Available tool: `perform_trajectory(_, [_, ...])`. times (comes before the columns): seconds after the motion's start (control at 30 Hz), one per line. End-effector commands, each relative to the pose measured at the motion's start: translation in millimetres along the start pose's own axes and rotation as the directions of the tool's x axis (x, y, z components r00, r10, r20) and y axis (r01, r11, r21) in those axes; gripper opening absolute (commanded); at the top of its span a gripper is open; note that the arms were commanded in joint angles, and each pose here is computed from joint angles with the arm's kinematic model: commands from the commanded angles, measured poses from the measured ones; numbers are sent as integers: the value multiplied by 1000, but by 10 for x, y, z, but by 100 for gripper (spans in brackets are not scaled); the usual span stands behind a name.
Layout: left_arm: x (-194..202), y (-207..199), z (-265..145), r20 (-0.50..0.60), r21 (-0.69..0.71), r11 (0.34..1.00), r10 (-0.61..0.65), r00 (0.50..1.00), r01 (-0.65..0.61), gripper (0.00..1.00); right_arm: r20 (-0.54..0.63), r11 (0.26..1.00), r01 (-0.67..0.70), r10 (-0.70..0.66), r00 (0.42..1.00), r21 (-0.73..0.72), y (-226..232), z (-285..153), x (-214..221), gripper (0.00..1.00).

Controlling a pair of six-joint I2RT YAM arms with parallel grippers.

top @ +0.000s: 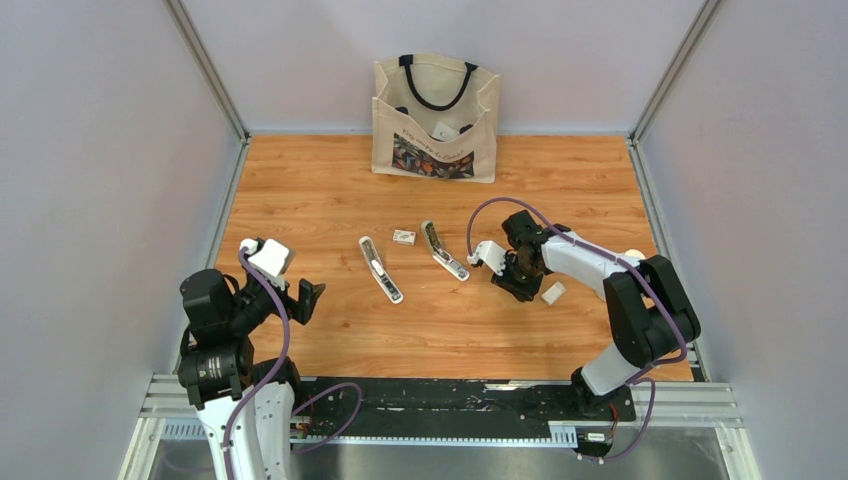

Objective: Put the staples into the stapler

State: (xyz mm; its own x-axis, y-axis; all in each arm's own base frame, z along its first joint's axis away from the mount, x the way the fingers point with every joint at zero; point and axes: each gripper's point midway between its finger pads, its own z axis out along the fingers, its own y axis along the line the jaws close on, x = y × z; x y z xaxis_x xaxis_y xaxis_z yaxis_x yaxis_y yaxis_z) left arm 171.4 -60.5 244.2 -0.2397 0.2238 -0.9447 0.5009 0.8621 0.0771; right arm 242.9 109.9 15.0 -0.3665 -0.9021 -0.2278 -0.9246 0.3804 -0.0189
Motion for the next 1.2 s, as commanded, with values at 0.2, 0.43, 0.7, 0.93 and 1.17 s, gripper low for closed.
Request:
perform_trajectory(0.2, [-45,9,3,24,-1,1000,8,1000,-8,96,3,999,36,-36,999,-21,47,58,17,24])
perform_trajectory(0.43, [-46,3,-1,27,0,1000,10,1000,-10,96,11,999,33,-33,999,-14,33,39,2,17])
perform_trajectory(0.7, [-39,5,-2,24,-2,1000,8,1000,-8,96,31,1000,28,-28,999,2,12,-5,-43,15])
perform_trajectory(0.93, [-41,1,-4,26,-1,1000,9,1000,-9,96,100,1000,13,-14,995,10,5,-123,-201,13])
perform_trajectory(1.17, [-43,2,-1,26,0,1000,11,1000,-11,96,133,1000,-3,-1,991,29,-32,-206,-297,16])
